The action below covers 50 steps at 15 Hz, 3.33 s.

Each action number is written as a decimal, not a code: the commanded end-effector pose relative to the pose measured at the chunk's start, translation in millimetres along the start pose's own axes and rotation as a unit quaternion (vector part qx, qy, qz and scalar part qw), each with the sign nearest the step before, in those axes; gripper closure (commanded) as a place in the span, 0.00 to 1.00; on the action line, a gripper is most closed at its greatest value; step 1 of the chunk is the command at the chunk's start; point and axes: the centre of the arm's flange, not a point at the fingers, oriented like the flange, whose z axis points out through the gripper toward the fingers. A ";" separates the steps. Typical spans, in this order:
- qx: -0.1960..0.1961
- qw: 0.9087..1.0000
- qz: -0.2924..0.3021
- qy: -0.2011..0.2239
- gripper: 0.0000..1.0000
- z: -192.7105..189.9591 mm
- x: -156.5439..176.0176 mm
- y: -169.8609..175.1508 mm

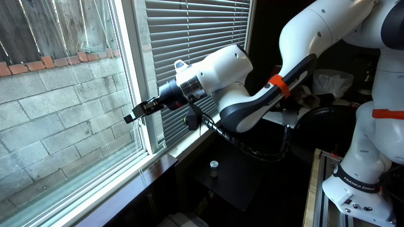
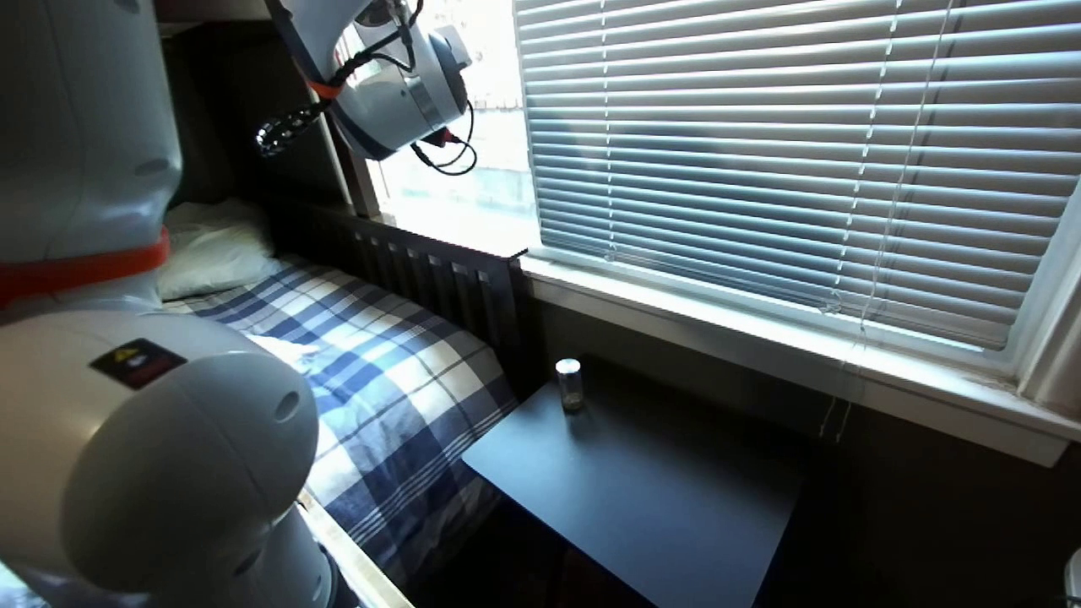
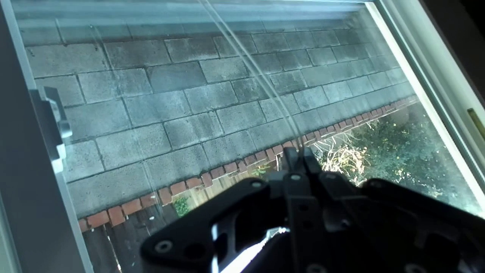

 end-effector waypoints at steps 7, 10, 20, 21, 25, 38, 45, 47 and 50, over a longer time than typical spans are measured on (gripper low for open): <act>-0.014 0.991 0.090 -0.094 0.99 38.0 -75.4 63.8; -0.016 0.986 0.117 -0.117 0.99 43.1 -95.9 77.2; -0.019 0.967 0.188 -0.173 0.99 55.6 -150.5 113.0; -0.019 0.966 0.191 -0.175 0.99 56.1 -152.1 114.6; -0.015 0.967 0.190 -0.171 0.99 54.7 -142.7 111.8; -0.056 0.978 0.153 -0.128 0.99 16.0 -100.7 103.3; -0.101 0.981 0.137 -0.098 0.99 -13.5 -83.6 121.4; -0.108 0.981 0.130 -0.096 0.99 -17.0 -81.4 122.7; -0.099 0.983 0.123 -0.095 0.99 -17.7 -79.4 118.3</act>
